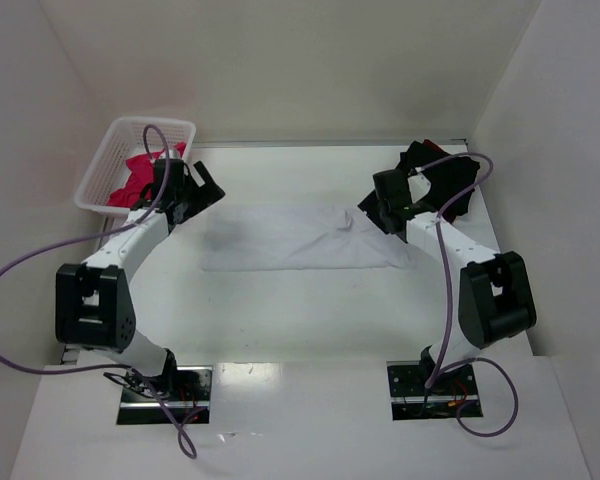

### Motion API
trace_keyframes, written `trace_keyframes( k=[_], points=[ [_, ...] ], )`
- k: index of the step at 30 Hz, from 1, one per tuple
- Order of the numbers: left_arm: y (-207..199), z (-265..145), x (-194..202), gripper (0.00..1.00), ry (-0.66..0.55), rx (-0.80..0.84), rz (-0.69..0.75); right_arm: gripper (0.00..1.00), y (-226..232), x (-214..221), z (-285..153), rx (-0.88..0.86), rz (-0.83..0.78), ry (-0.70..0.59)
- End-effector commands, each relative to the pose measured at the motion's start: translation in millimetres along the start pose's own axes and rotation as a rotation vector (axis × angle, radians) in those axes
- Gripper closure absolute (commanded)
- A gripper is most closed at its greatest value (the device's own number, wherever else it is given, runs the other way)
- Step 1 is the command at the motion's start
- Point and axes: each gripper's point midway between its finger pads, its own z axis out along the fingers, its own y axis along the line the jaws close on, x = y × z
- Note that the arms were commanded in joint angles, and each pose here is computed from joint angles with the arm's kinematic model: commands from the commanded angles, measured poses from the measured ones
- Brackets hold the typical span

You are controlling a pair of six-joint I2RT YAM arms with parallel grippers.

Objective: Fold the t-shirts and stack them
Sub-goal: Fold the other side of the tshirt into a rectangle

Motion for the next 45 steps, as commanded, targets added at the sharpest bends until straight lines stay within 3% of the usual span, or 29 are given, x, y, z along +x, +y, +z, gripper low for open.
trace_keyframes(
  k=[1,5,12,18,23,30,36,42,45],
  points=[
    [-41.5,-35.7,6.8,0.01,-0.008,0.23,0.109,0.43,-31.4,12.0,6.6,0.064,-0.005,-0.003],
    [-50.4,-43.0,26.4,0.02,0.059,0.325,0.127,0.4,-38.2,20.0,14.5,0.082,-0.012,0.011],
    [-41.0,-32.0,54.8,0.01,0.16,0.324,0.168,0.38,-35.6,21.5,22.9,0.057,-0.002,-0.004],
    [-36.3,-20.9,61.0,0.01,0.188,0.305,0.163,0.47,-42.5,39.3,41.0,0.088,-0.018,0.05],
    [-34.3,-10.3,59.6,0.01,0.193,0.28,0.151,0.5,-40.1,39.0,48.6,0.091,-0.008,0.041],
    [-26.2,-0.5,69.5,0.01,0.234,0.253,0.153,0.62,-35.9,40.6,61.2,0.096,-0.01,0.041],
    [-25.4,3.5,70.8,0.01,0.242,0.252,0.161,0.6,-34.1,38.3,65.8,0.102,-0.01,0.03],
    [-21.7,9.5,80.2,0.01,0.277,0.25,0.155,0.49,-30.1,28.4,64.1,0.103,0.004,-0.007],
    [-19.9,11.6,82.5,0.01,0.284,0.245,0.153,0.49,-24.3,21.5,61.3,0.085,0.013,-0.029]
  ],
)
